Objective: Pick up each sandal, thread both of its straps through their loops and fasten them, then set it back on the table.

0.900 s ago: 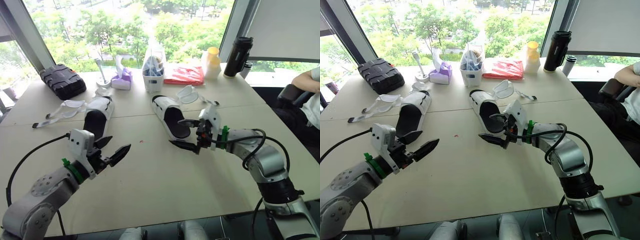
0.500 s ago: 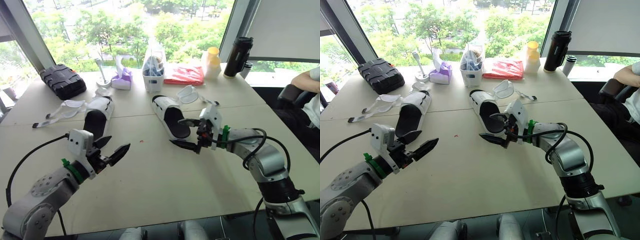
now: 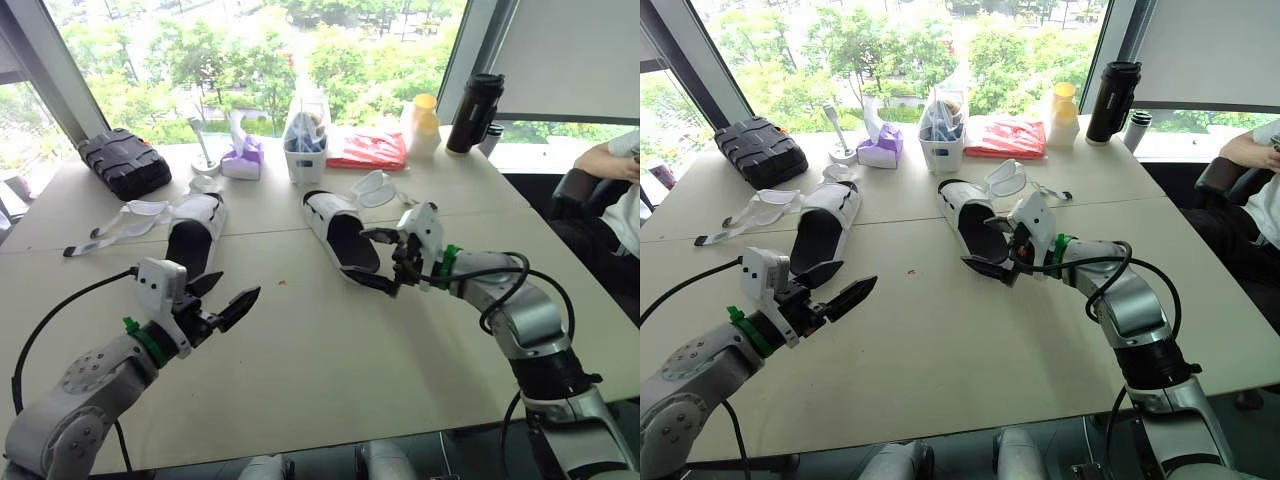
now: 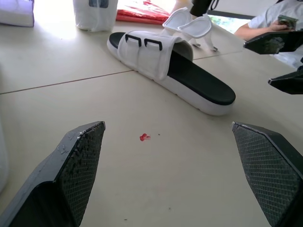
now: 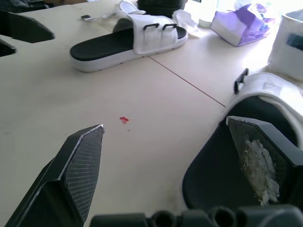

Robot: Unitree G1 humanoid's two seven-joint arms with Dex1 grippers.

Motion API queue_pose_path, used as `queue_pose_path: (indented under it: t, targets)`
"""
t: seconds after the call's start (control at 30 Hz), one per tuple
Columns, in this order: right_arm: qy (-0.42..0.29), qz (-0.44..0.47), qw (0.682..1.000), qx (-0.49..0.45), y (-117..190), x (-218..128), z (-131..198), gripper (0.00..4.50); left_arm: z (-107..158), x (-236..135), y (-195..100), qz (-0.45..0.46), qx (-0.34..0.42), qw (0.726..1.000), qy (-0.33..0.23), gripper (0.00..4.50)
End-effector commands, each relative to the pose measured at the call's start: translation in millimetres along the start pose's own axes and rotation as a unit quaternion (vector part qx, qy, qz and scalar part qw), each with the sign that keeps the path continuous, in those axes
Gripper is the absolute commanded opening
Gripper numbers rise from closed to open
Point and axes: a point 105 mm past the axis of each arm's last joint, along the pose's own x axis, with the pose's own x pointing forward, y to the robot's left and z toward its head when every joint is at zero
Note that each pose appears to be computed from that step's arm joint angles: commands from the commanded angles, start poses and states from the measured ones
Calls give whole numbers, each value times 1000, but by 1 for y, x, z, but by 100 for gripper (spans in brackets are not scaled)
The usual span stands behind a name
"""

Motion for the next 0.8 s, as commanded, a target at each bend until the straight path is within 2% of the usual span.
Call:
queue_pose_path:
  t: [0.03,0.07,0.13,0.23,0.37,0.57,0.8]
  targets:
    - [-1,-41,997,-59,-16,10,10,450,9,0,-1,-2,16,1000,-16,443]
    - [4,-48,997,-68,-19,12,9,450,9,0,-1,-2,16,1000,-16,443]
    - [39,-78,985,-148,-34,21,5,450,10,0,0,-3,18,1000,-16,443]
    - [84,-105,951,-279,-50,38,-2,450,11,1,1,-2,21,1000,-17,443]
    - [89,-117,920,-363,-57,57,-4,450,11,2,2,-1,23,1000,-18,443]
    - [95,-120,835,-528,-52,93,-10,450,10,1,-3,0,23,1000,-17,443]
    - [98,-159,782,-595,-54,113,-1,450,10,-2,-3,6,22,1000,-19,443]
